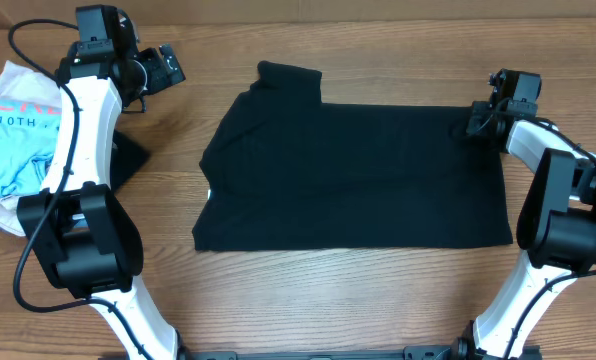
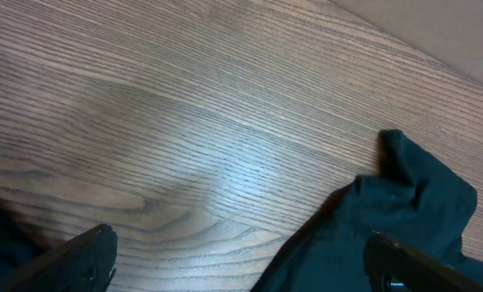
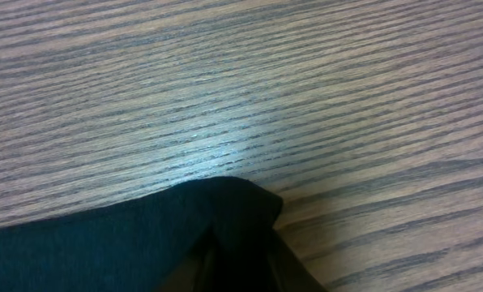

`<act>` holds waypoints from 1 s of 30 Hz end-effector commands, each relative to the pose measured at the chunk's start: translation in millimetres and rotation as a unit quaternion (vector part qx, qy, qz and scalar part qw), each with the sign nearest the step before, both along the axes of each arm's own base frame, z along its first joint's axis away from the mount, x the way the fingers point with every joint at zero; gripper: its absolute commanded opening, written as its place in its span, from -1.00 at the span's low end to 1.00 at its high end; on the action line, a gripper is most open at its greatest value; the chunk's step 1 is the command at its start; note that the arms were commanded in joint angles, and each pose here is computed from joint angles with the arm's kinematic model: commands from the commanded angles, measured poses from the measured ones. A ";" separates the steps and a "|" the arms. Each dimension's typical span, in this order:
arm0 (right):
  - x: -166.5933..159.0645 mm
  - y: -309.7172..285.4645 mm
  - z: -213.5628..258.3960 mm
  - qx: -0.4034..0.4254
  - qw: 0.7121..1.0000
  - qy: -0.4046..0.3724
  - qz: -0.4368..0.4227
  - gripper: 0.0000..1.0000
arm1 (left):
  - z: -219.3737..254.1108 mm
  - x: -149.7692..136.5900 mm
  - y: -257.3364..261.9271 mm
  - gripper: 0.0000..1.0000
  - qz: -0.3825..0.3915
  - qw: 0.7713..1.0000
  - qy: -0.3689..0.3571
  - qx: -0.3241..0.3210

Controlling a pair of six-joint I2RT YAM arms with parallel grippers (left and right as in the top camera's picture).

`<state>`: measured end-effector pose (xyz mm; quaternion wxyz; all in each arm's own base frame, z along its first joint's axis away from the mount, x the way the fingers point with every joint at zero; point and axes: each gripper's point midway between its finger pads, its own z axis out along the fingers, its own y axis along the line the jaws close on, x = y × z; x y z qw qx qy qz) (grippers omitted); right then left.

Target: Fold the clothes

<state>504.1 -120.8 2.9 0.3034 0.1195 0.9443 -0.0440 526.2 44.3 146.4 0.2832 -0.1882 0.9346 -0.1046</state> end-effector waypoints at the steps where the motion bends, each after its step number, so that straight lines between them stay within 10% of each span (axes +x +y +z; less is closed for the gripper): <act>1: -3.0 -0.6 -9.8 -0.004 1.000 0.015 0.000 -0.65 | 6.6 2.8 3.9 1.00 -0.003 1.000 -0.009 0.011; 9: -0.9 -1.1 -8.4 -0.005 1.000 0.010 0.000 -0.85 | 9.6 6.8 2.6 1.00 0.000 1.000 -0.019 0.003; 16: -1.7 -0.9 -8.9 -0.005 1.000 0.012 0.000 -0.92 | 49.0 22.7 -71.5 0.85 -0.132 0.974 -0.102 -0.151; 23: -1.1 -1.0 -8.5 -0.005 1.000 0.011 0.000 -0.92 | 30.4 37.8 -165.5 0.38 -0.129 0.985 -0.113 -0.001; 30: -2.2 -0.7 -9.3 -0.004 1.000 0.013 0.000 -0.92 | -39.3 54.0 -236.0 0.45 -0.135 0.985 -0.109 0.002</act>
